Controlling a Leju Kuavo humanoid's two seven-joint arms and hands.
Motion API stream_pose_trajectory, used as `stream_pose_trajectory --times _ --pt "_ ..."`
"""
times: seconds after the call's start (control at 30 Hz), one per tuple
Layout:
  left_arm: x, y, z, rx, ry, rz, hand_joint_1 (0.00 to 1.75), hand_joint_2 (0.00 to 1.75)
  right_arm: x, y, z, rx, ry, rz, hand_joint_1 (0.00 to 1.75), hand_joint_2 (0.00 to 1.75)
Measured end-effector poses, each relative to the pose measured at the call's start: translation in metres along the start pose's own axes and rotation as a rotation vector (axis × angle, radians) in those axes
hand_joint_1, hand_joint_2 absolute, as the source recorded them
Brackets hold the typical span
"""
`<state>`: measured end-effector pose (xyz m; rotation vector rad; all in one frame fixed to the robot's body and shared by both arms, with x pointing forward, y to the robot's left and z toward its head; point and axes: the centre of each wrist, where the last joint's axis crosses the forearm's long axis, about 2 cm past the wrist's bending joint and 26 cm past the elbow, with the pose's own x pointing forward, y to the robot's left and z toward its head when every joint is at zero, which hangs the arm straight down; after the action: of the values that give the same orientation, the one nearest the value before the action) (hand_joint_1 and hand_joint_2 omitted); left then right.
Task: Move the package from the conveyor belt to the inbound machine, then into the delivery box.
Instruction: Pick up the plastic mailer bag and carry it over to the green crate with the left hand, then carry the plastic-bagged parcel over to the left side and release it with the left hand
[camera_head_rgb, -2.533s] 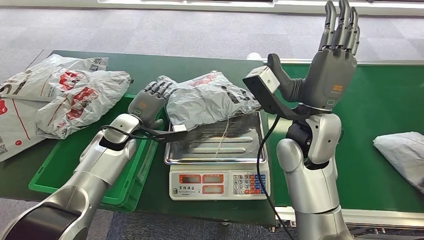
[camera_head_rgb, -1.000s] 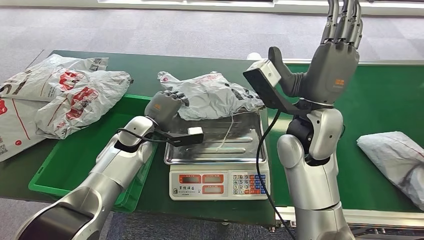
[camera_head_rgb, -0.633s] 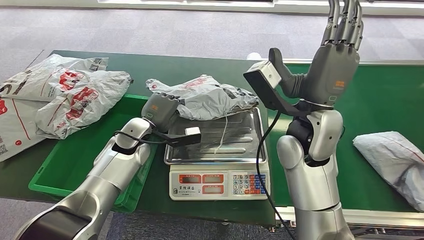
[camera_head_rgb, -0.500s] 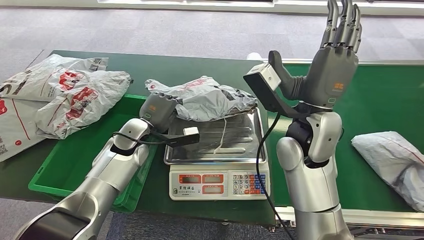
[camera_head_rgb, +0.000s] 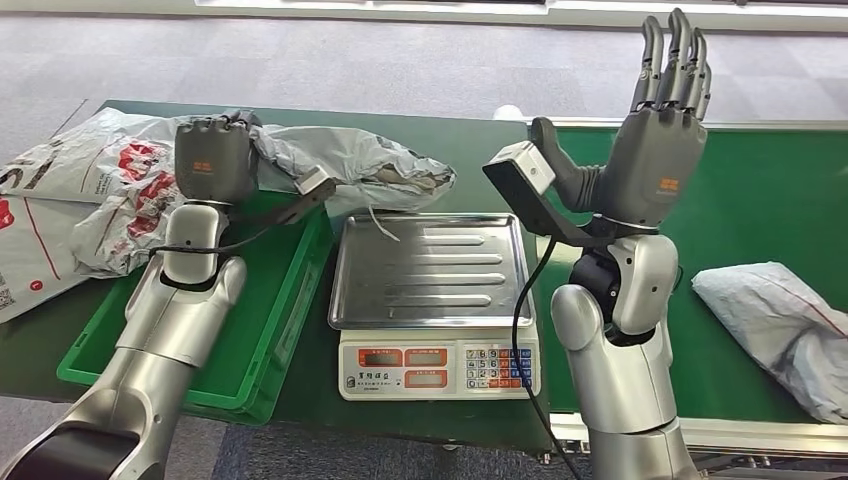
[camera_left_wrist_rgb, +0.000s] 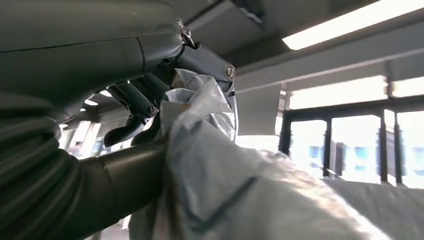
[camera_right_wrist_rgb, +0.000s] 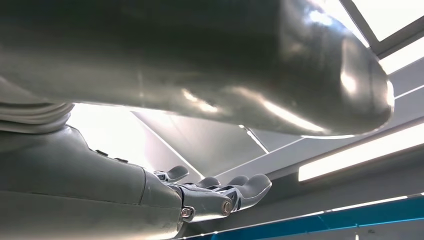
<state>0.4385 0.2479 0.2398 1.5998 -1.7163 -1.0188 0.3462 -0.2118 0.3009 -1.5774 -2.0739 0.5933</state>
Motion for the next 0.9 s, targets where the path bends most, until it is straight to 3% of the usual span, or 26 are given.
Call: stream_pose_trajectory --times 0.23,0.4,0.57,0.7,0.9 --pt "-0.072 0.045 -0.038 0.15 0.178 -0.113 1.75 1.75 0.0 0.0 0.0 -0.002 0.008 0.007 0.0 0.0" --pt "-0.094 0.061 -0.044 0.199 0.221 -0.145 1.75 1.75 0.0 0.0 0.0 -0.002 0.008 0.007 0.0 0.0" --pt "-0.101 0.066 -0.044 0.217 0.245 -0.156 1.75 1.75 0.0 0.0 0.0 -0.001 0.008 0.007 0.0 0.0" --pt "-0.115 0.067 -0.041 0.19 0.356 -0.185 1.75 1.75 0.001 0.0 0.003 0.005 0.007 0.015 0.0 0.0" --pt "-0.14 0.04 -0.012 0.082 0.46 -0.245 1.75 1.75 0.002 -0.002 0.004 0.013 0.008 0.027 0.0 0.0"
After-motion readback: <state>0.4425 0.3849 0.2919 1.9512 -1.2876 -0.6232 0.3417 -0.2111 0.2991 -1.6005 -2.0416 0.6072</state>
